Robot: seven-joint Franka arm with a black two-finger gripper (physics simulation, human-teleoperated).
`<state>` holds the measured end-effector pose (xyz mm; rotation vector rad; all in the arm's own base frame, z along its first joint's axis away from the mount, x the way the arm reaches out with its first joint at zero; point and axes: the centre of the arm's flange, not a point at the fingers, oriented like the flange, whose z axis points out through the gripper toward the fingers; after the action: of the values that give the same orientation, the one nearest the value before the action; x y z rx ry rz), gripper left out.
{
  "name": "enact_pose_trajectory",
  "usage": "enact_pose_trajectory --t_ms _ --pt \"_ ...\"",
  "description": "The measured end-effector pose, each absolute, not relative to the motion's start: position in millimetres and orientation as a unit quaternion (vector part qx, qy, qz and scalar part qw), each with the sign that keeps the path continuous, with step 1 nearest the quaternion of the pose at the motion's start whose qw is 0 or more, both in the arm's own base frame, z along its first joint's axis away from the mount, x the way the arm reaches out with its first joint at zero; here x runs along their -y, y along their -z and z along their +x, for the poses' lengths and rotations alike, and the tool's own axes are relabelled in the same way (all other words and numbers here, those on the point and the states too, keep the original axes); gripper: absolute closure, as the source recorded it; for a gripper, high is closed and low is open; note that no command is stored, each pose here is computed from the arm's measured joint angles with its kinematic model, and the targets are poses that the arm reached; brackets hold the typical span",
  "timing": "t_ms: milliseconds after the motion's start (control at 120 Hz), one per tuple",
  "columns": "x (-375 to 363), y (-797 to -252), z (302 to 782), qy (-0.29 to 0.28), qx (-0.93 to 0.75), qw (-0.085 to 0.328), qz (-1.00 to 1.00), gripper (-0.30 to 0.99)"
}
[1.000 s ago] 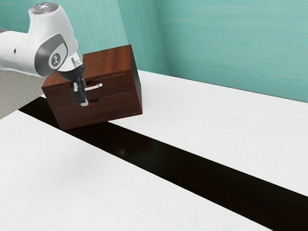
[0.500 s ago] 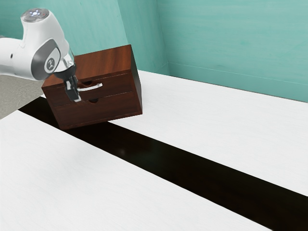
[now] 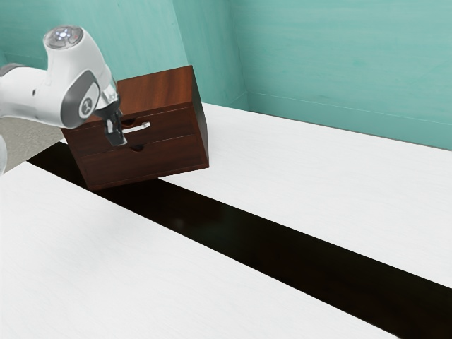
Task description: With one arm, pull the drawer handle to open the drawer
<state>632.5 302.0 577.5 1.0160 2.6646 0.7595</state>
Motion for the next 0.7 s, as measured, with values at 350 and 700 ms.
enact_pose_trajectory --t_ms 350,700 --pt "-311.3 -560.7 644.1 -0.259 -0.896 0.095 0.348 0.16" --pt "-312.0 -561.2 647.8 -0.256 -0.895 0.114 0.347 0.20"
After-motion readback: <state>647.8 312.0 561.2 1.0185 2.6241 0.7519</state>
